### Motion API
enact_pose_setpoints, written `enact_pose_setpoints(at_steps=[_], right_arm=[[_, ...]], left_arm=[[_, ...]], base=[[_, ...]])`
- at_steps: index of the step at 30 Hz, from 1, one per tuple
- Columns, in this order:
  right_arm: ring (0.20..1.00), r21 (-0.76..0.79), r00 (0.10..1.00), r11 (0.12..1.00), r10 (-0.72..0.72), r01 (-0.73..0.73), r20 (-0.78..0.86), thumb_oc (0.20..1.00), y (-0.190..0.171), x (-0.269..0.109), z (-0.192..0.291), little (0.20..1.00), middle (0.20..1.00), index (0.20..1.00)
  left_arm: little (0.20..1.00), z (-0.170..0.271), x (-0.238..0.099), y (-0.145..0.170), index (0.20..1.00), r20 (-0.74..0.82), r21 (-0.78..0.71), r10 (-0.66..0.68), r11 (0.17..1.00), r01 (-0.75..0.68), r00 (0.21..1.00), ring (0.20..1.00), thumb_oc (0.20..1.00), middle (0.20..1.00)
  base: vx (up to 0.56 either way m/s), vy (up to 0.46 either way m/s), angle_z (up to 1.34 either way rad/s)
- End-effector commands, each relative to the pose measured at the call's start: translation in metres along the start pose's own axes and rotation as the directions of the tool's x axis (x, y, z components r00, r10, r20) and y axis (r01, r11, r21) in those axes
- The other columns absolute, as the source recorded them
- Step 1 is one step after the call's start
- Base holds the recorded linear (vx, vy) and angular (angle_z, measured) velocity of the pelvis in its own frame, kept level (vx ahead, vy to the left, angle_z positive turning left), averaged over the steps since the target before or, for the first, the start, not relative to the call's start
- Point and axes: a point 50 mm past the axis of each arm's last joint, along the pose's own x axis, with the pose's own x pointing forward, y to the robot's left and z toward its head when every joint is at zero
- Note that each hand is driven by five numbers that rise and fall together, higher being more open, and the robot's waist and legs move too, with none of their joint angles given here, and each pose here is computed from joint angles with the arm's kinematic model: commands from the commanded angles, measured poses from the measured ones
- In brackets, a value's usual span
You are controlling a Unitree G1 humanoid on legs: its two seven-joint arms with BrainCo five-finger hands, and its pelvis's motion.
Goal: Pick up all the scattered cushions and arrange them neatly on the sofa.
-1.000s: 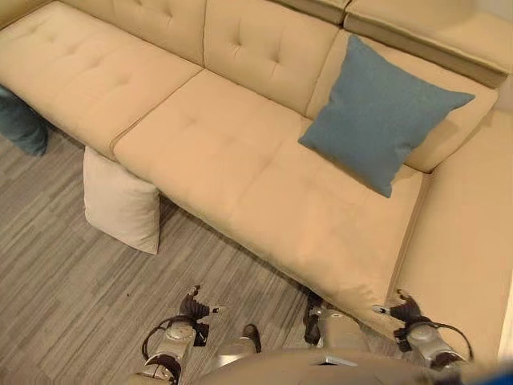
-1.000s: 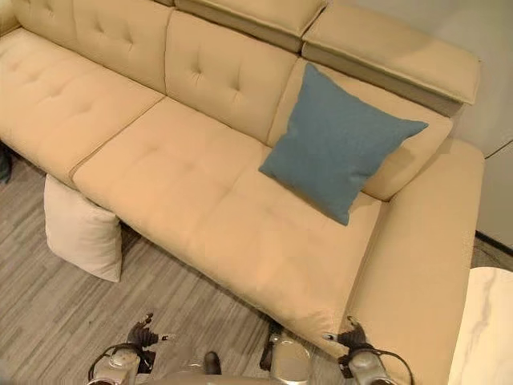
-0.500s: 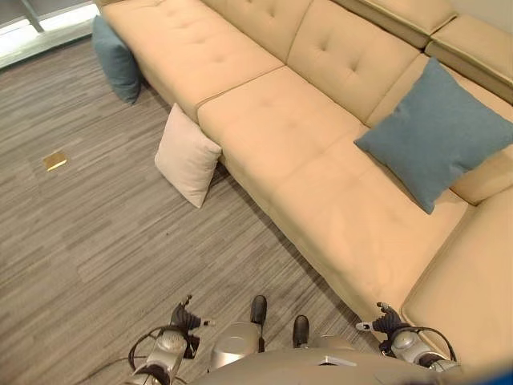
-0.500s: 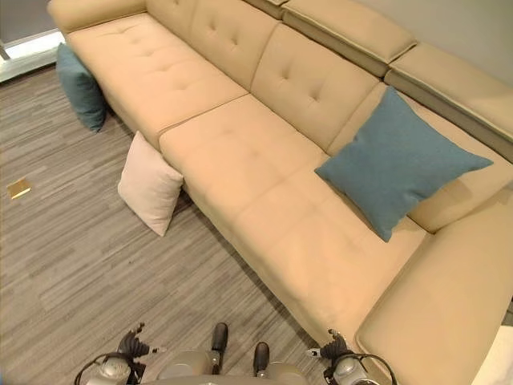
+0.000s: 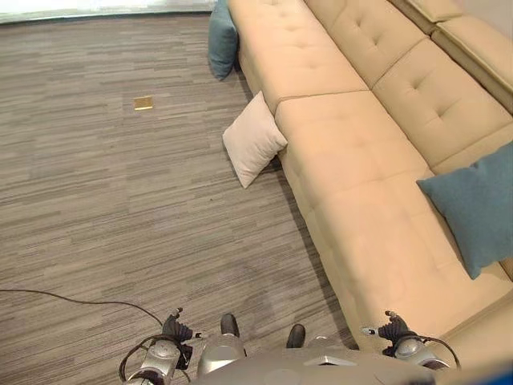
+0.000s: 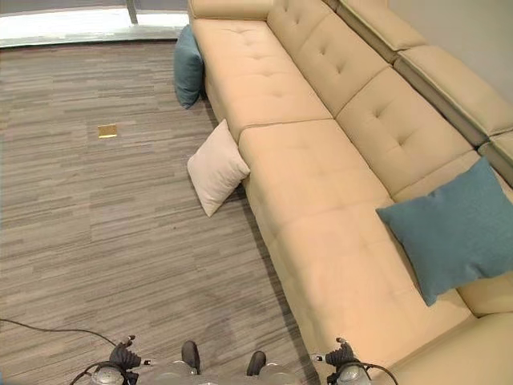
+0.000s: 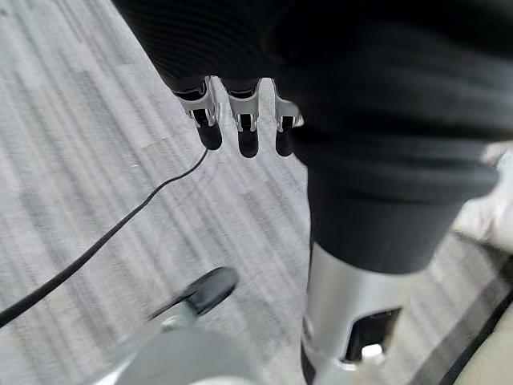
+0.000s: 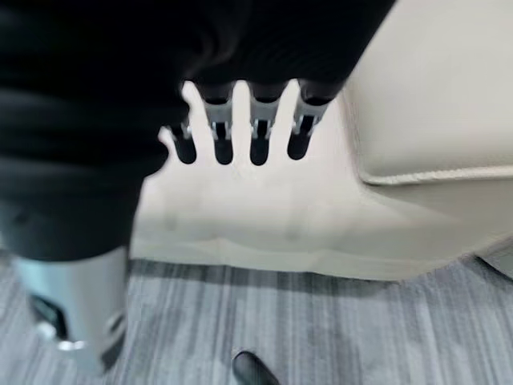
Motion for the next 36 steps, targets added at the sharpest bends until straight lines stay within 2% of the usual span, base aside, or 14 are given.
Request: enact_pose_setpoints(at_steps=[1,3,10,16,22,26,33,36], right_arm=[[1.000,-0.087,0.998,0.996,-0.010,0.015,0.056,1.000,-0.006,0.003,0.015,1.000,1.000,1.000],[1.000,-0.131,0.997,0.991,0.005,0.006,0.083,1.000,-0.003,0.004,0.023,1.000,1.000,1.000],[1.000,-0.167,0.998,0.986,0.002,0.009,0.060,1.000,-0.004,0.004,0.016,1.000,1.000,1.000],[1.000,-0.107,0.999,0.994,-0.014,0.018,0.032,1.000,-0.005,0.002,0.007,1.000,1.000,1.000],[1.000,-0.117,0.999,0.993,-0.006,0.009,0.033,1.000,0.000,0.002,0.011,1.000,1.000,1.000],[1.000,-0.095,0.999,0.995,0.031,-0.029,0.026,1.000,0.015,-0.001,0.011,1.000,1.000,1.000],[1.000,-0.150,0.988,0.988,0.038,-0.016,0.146,1.000,0.014,0.001,0.044,1.000,1.000,1.000],[1.000,-0.168,0.990,0.986,0.030,-0.006,0.139,1.000,0.009,0.003,0.044,1.000,1.000,1.000]], left_arm=[[1.000,0.008,0.003,0.012,1.000,0.026,0.002,0.038,0.999,-0.038,0.999,1.000,1.000,1.000],[1.000,0.020,0.005,0.015,1.000,0.065,-0.008,0.050,0.999,-0.050,0.997,1.000,1.000,1.000],[1.000,0.018,0.005,0.009,1.000,0.054,0.001,0.030,1.000,-0.030,0.998,1.000,1.000,1.000],[1.000,0.014,0.003,0.000,1.000,0.034,-0.030,0.016,0.999,-0.015,0.999,1.000,1.000,1.000],[1.000,0.003,0.003,0.013,1.000,-0.017,-0.108,0.071,0.992,-0.072,0.997,1.000,1.000,1.000],[1.000,-0.021,-0.003,0.017,1.000,-0.096,-0.132,0.092,0.986,-0.104,0.991,1.000,1.000,1.000],[1.000,-0.012,0.000,0.023,1.000,-0.056,-0.078,0.094,0.992,-0.098,0.994,1.000,1.000,1.000],[1.000,-0.004,0.001,0.018,1.000,-0.032,-0.072,0.075,0.994,-0.077,0.997,1.000,1.000,1.000]], base=[[0.14,0.173,0.35],[0.25,0.180,0.56],[0.18,-0.009,0.83],[0.20,-0.119,0.76],[0.23,0.024,0.10],[0.32,0.253,-0.53],[0.19,0.208,-0.15],[0.26,0.087,-0.27]])
